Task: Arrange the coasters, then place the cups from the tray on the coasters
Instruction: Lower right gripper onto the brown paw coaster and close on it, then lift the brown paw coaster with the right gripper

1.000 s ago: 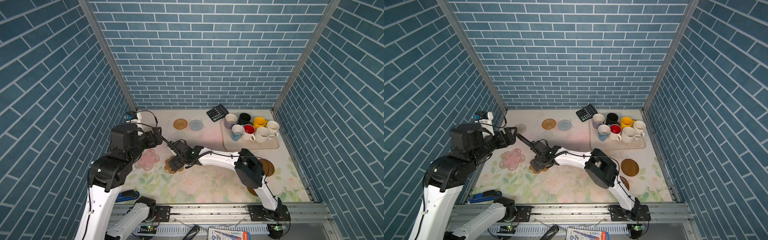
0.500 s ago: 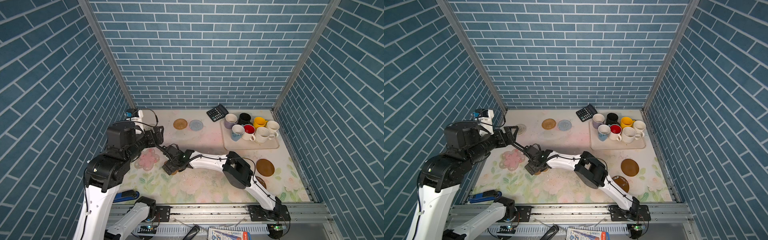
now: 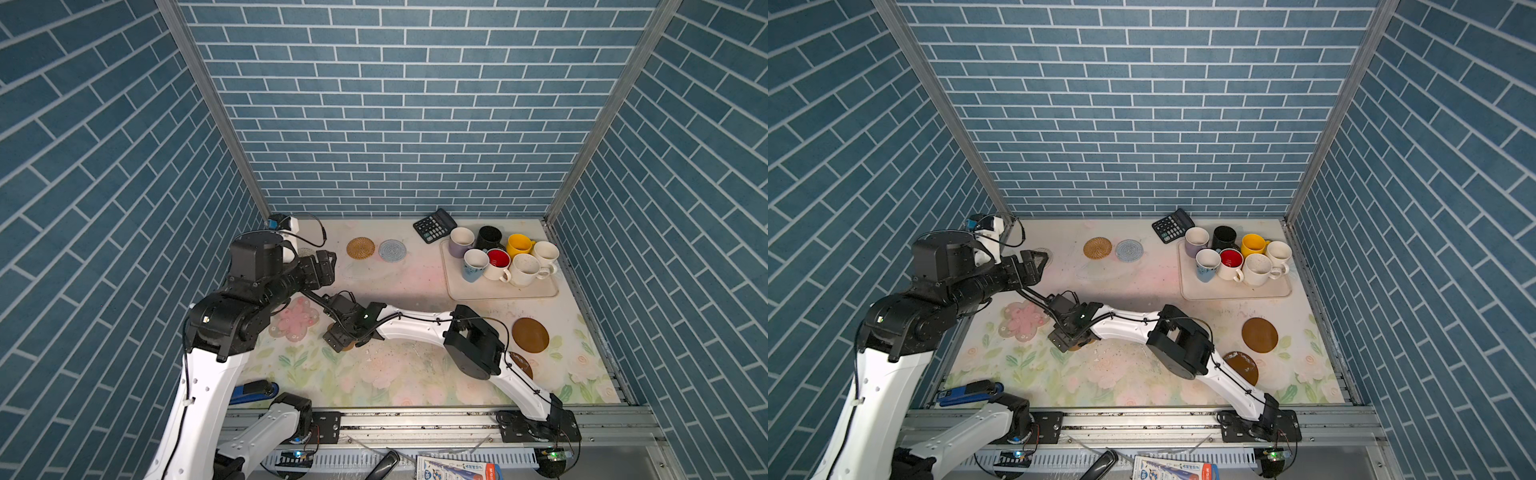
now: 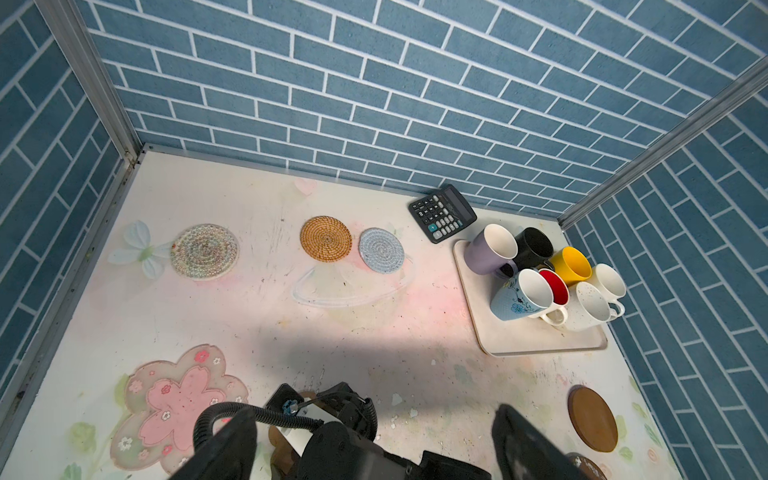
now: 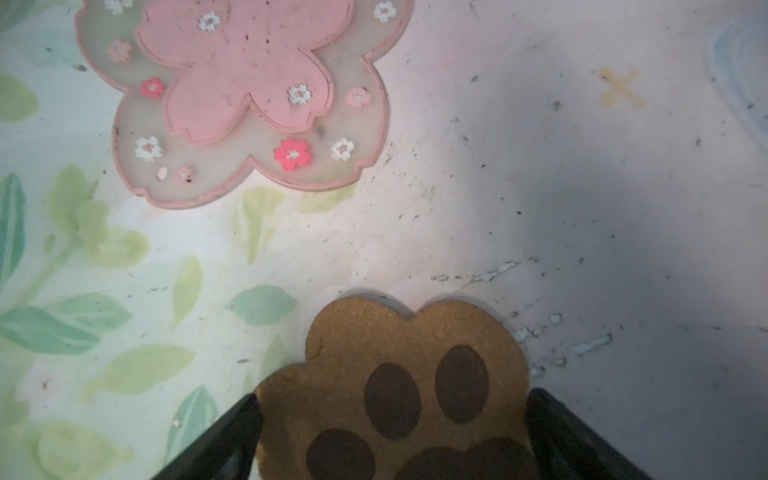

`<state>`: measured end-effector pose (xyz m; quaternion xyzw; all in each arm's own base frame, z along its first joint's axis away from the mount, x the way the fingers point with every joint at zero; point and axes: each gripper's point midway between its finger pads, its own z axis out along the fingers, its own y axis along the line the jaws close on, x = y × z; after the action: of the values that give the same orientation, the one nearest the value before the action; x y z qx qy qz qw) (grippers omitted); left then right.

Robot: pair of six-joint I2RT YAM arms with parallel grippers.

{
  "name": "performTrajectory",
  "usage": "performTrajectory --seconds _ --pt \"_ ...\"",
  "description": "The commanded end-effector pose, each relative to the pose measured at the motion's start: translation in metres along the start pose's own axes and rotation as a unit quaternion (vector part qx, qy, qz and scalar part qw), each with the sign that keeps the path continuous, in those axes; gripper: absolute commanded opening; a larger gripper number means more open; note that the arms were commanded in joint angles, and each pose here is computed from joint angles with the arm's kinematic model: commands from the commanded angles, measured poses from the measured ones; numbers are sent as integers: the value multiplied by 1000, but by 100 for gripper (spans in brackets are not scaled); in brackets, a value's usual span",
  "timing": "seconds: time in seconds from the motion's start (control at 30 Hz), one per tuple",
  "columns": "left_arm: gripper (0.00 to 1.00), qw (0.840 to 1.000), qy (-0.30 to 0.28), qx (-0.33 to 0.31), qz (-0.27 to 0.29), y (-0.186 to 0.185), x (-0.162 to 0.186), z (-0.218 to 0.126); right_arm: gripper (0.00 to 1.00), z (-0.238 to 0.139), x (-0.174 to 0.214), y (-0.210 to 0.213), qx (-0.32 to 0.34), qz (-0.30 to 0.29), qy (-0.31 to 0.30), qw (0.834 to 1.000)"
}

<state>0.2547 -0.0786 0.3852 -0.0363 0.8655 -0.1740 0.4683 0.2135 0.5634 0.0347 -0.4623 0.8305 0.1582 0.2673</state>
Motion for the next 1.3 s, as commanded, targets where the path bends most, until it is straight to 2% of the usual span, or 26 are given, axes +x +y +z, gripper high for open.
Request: performTrajectory --seconds 0.0,0.3,0.57,0.83,1.27 --pt "90 1000 -7 16 -2 -7 -7 -7 99 -16 -8 5 7 -27 5 1000" --pt "92 1000 -4 23 -6 -12 -11 -15 97 -43 -16 29 4 -56 -9 998" --pt "93 1000 -6 20 -9 -9 -8 -18 97 -36 -2 42 -4 -58 3 998" --pt "94 1000 -2 21 -10 -9 -4 -14 97 -18 9 13 44 -32 29 998" --pt "94 1000 4 21 -9 -8 -1 -2 91 -2 23 -14 53 -6 49 997"
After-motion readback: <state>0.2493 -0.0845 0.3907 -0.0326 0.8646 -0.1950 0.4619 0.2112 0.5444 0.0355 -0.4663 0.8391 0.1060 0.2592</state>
